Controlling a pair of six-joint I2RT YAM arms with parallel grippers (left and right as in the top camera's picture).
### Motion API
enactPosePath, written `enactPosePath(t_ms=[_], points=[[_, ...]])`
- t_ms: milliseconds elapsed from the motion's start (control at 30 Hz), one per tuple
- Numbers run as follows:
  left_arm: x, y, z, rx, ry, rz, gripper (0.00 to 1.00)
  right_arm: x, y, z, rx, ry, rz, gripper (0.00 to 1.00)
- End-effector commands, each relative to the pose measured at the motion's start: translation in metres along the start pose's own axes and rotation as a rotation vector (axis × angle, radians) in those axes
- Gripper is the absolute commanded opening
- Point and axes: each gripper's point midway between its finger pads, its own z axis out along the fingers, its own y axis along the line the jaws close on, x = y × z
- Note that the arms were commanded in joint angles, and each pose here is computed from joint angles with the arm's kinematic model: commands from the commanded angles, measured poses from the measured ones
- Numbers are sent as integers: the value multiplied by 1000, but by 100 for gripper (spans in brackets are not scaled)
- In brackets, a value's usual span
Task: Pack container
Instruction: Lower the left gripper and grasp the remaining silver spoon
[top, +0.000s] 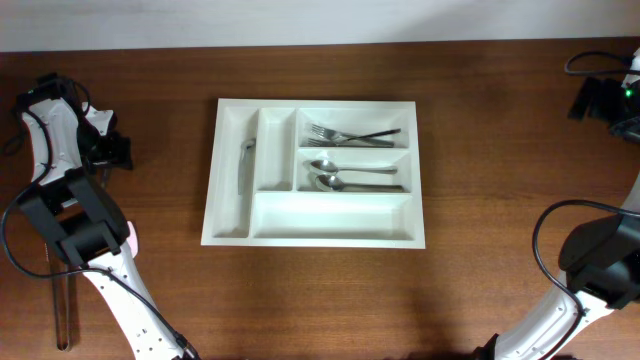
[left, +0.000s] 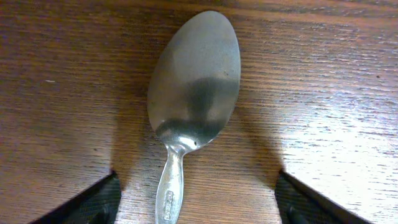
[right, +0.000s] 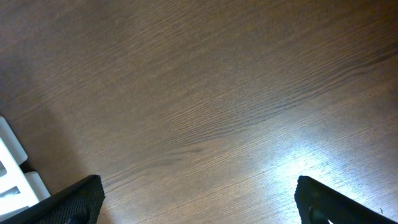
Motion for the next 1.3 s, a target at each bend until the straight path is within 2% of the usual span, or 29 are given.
enactPosePath(t_ms=[0, 100, 233, 333, 500, 567, 700, 800, 900, 1167, 1267], points=[[2, -4, 21, 34, 26, -3, 66, 0, -1, -1, 0, -3, 13, 99], [2, -4, 22, 34, 26, -3, 50, 0, -1, -1, 0, -3, 12, 99], [1, -4, 21, 33, 22, -3, 43, 0, -1, -1, 0, -3, 13, 99], [1, -4, 21, 33, 22, -3, 34, 0, -1, -1, 0, -3, 13, 99], [1, -4, 21, 33, 22, -3, 27, 0, -1, -1, 0, -3, 12, 99], [1, -4, 21, 33, 22, -3, 20, 0, -1, -1, 0, -3, 13, 99], [1, -4, 21, 33, 22, -3, 19, 0, -1, -1, 0, -3, 13, 99], [2, -4, 21, 32, 23, -4, 9, 0, -1, -1, 0, -3, 13, 99], [2, -4, 21, 33, 23, -4, 3, 0, -1, -1, 0, -3, 13, 99], [1, -4, 21, 33, 22, -4, 2, 0, -1, -1, 0, -3, 13, 99], [1, -4, 21, 33, 22, -3, 11, 0, -1, -1, 0, -3, 12, 99]])
